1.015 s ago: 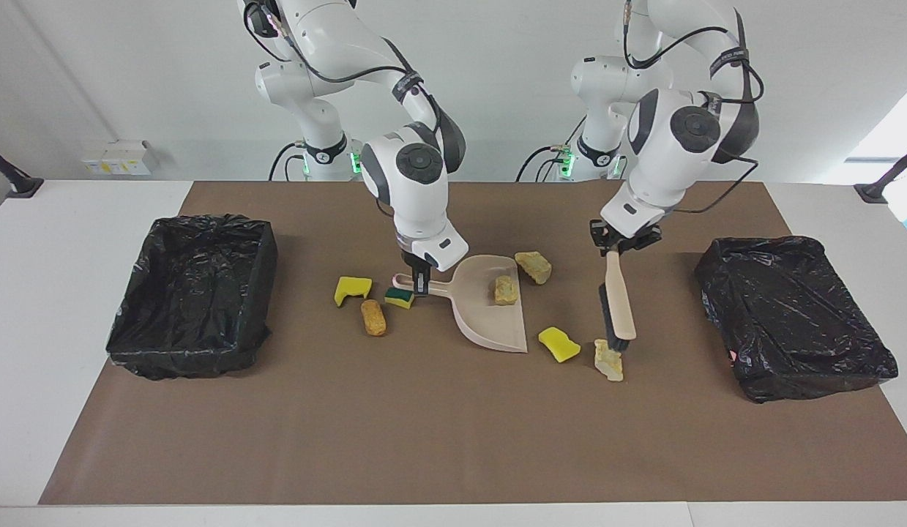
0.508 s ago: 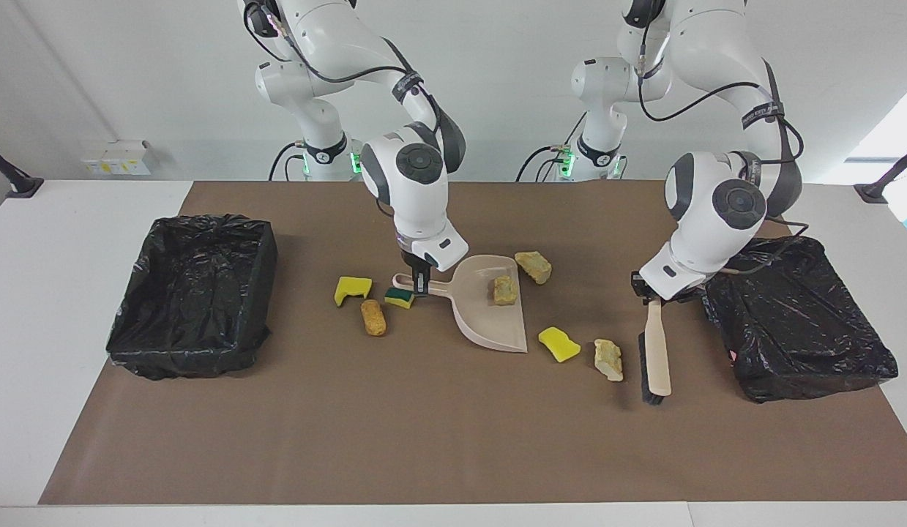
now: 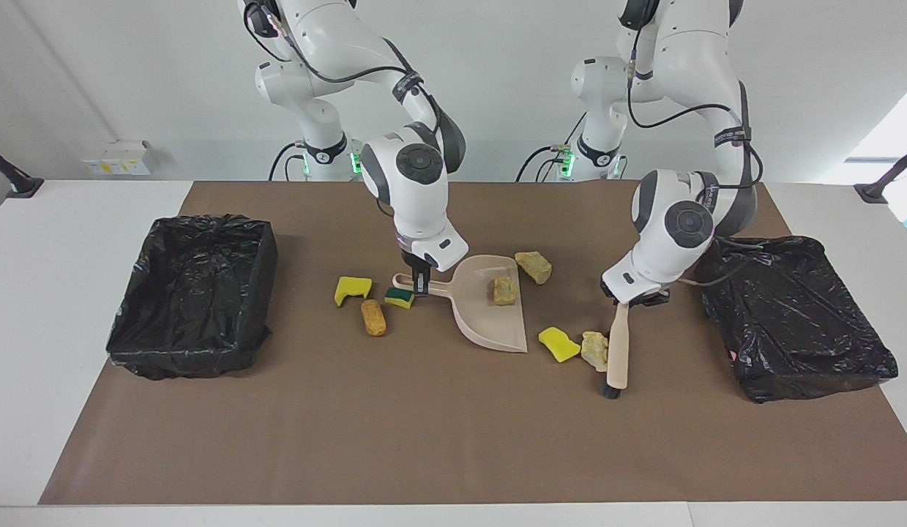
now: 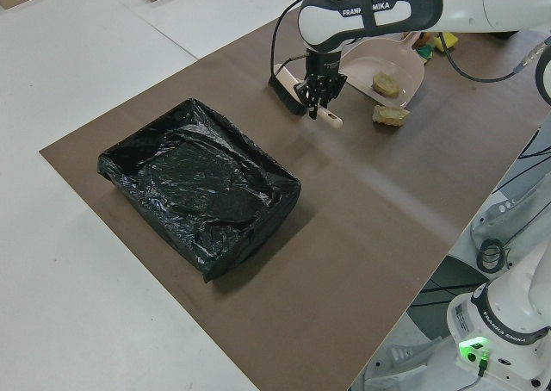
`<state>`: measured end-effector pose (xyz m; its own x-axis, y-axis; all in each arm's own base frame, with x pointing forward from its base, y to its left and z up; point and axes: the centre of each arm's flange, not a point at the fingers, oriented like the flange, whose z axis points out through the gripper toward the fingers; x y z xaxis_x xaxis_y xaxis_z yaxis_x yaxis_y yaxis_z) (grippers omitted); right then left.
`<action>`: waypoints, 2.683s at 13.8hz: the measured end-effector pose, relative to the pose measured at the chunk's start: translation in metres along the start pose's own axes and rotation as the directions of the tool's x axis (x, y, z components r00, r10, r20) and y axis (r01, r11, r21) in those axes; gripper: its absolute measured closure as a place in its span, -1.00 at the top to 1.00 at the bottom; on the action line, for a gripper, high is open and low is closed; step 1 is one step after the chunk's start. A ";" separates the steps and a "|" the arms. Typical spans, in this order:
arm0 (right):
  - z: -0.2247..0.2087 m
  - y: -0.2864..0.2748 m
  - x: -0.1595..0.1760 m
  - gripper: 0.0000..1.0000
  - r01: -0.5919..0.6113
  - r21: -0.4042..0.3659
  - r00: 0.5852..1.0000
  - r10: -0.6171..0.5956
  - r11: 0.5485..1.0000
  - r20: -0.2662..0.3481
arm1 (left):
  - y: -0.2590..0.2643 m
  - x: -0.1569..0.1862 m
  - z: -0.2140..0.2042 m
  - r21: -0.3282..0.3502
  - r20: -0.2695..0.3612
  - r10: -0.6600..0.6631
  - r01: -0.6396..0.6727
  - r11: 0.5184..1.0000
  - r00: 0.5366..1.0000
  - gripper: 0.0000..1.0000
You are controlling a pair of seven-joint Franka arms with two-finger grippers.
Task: Sweep and dump trash in bin
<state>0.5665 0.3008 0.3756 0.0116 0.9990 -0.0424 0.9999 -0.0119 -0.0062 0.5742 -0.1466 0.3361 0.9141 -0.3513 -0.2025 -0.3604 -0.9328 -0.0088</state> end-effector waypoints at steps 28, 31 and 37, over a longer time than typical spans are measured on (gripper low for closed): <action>0.016 -0.101 -0.010 -0.37 0.043 -0.004 0.999 -0.043 0.999 0.030 | 0.209 -0.157 -0.001 -0.130 0.145 -0.473 0.490 0.862 0.869 -0.49; 0.016 -0.111 -0.003 -0.37 0.005 -0.005 0.999 -0.005 1.000 0.034 | 0.220 -0.160 -0.003 -0.151 0.114 -0.321 0.336 0.930 0.940 -0.49; 0.015 -0.112 -0.002 -0.37 0.002 -0.004 0.999 -0.002 1.000 0.035 | 0.223 -0.156 -0.050 -0.177 0.119 -0.129 0.149 0.973 0.984 -0.49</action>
<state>0.4545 0.2992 0.3610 0.0096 0.9970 -0.0770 0.9999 -0.0099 -0.0027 0.3610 -0.3039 0.4150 0.9242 -0.2159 -0.3150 -0.1815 -0.9741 0.1351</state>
